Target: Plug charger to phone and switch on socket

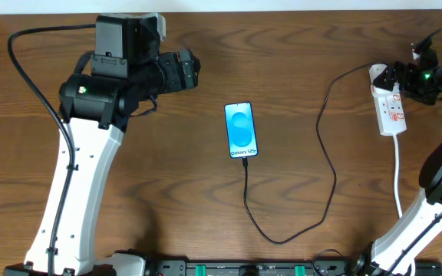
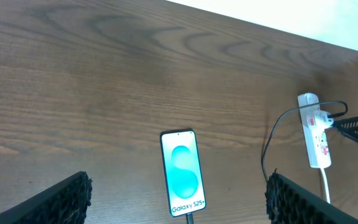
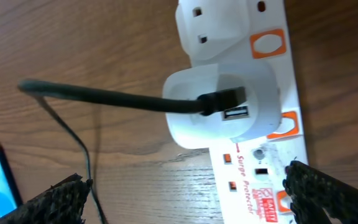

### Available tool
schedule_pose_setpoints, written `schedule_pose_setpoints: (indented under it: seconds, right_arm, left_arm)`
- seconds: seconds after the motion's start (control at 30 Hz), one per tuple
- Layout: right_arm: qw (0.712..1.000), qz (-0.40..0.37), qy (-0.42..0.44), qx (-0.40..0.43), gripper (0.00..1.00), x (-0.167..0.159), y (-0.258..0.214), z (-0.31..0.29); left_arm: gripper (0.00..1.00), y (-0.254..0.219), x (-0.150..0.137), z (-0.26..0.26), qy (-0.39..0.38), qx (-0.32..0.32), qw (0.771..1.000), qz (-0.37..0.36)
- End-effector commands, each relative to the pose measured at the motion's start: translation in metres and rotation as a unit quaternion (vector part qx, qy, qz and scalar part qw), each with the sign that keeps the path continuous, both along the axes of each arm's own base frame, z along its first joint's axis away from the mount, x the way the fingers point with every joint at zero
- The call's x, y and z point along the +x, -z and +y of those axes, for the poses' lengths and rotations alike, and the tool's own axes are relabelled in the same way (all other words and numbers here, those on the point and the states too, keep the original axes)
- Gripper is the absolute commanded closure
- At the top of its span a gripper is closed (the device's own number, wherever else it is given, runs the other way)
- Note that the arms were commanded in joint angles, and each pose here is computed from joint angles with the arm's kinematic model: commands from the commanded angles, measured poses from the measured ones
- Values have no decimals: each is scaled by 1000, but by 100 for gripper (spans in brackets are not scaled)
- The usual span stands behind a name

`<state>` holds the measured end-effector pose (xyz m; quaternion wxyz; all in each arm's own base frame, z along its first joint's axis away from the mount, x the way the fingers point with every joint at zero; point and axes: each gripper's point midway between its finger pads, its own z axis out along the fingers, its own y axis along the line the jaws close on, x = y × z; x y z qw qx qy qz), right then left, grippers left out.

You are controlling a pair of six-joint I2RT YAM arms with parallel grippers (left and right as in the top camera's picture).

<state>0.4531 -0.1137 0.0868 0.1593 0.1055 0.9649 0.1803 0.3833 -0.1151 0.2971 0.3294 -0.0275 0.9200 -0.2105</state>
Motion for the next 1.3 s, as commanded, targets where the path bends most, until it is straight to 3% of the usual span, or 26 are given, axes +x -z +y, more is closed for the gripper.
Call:
schedule_pose_setpoints:
  seconds: [0.0, 0.67, 1.27]
  right_arm:
    - [1000, -2, 0, -13, 1, -1, 1, -4]
    - [1000, -9, 10, -9, 1, 3, 42, 12]
    - [999, -33, 14, -16, 1, 14, 39, 7]
  left_arm:
    - [11, -3, 0, 4, -1, 9, 1000, -9]
    - [11, -3, 0, 4, -1, 9, 1000, -9]
    - [11, -3, 0, 4, -1, 9, 1000, -9]
